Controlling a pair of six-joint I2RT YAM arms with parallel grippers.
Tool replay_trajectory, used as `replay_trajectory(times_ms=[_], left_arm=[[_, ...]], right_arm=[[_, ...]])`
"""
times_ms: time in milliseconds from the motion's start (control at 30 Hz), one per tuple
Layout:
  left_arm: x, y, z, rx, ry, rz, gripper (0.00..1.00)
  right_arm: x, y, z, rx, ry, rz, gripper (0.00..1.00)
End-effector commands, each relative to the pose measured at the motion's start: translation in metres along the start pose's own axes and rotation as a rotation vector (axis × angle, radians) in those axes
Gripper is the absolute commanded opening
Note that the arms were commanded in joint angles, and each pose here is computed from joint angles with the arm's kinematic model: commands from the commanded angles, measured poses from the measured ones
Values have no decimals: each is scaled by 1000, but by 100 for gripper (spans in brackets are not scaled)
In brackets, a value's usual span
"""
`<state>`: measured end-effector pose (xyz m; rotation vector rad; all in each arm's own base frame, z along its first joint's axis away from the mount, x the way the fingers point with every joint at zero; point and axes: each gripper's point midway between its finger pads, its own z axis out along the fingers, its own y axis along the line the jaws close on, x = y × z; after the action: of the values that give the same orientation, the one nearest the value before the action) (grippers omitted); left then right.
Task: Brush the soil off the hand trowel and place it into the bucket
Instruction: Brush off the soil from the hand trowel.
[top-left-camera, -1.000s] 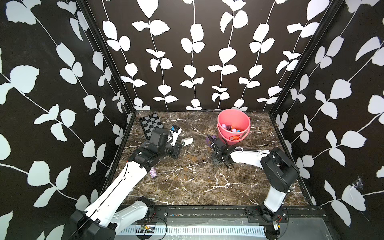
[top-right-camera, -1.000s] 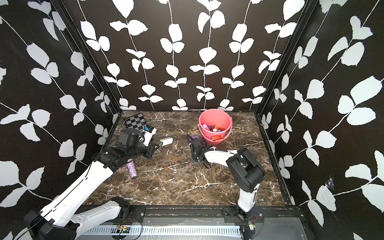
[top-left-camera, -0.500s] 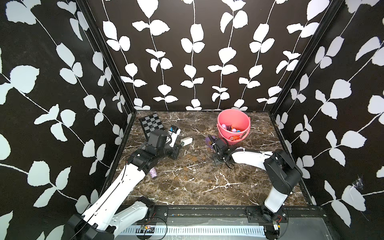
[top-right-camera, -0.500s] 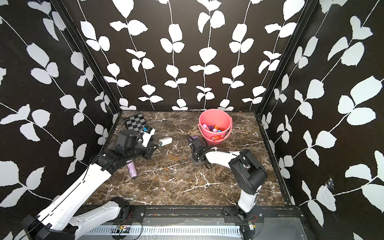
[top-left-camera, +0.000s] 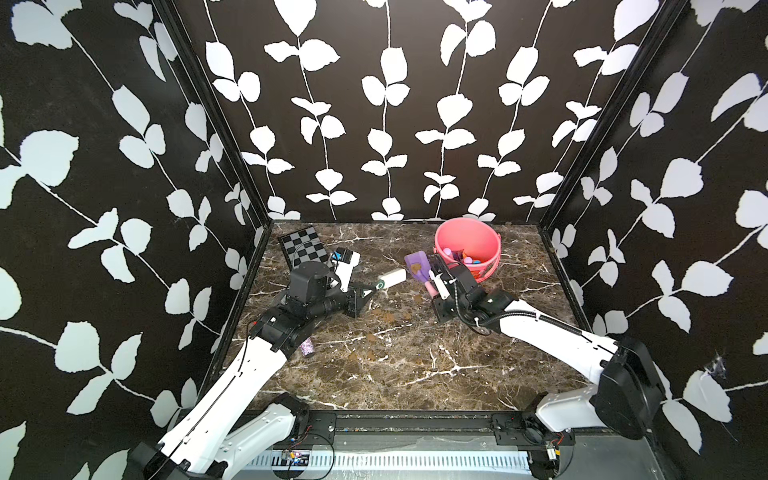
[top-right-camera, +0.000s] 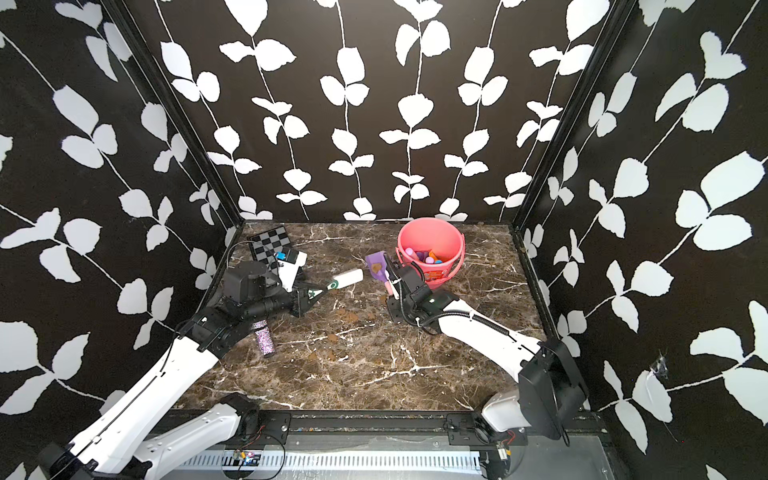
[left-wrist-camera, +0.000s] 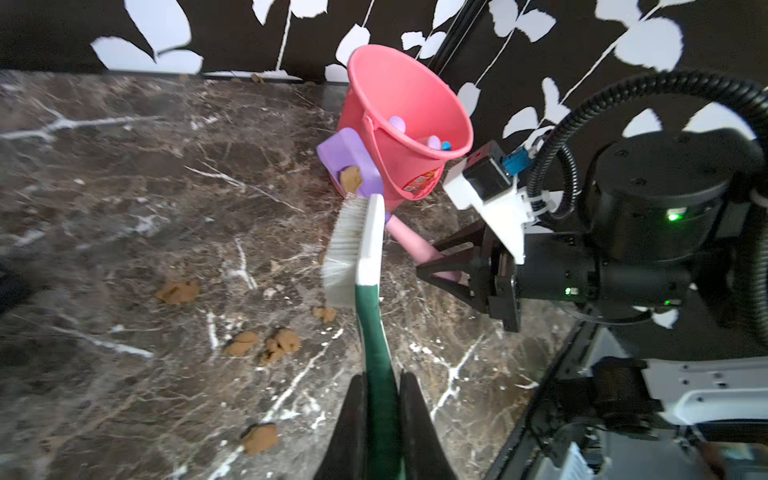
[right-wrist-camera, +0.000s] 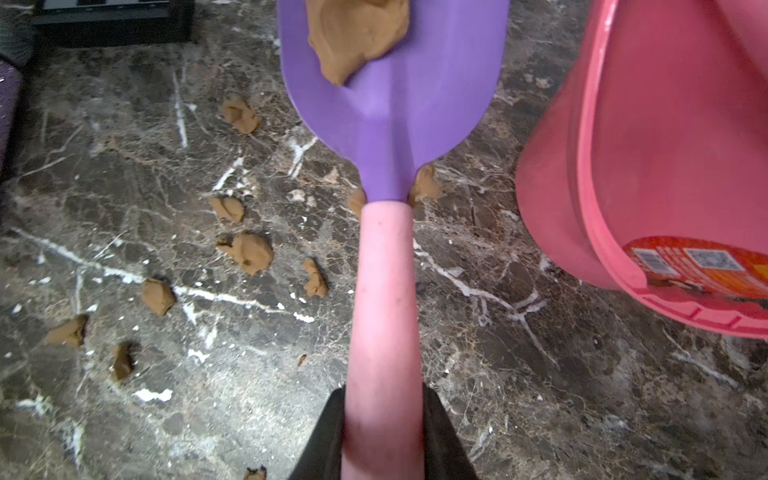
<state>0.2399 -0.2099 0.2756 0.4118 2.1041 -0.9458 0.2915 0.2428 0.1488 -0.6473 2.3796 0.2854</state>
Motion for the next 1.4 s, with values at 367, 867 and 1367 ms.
replay_trajectory(times_ms=[367, 867, 1367], left_arm=[[22, -6, 32, 109, 65, -225, 0], [14, 44, 25, -60, 11, -308, 0], [38, 16, 43, 116, 105, -395, 0]], right_arm=[[5, 40, -12, -153, 9, -154, 0], [30, 32, -21, -104, 31, -250, 0], [22, 44, -16, -140, 33, -244, 0]])
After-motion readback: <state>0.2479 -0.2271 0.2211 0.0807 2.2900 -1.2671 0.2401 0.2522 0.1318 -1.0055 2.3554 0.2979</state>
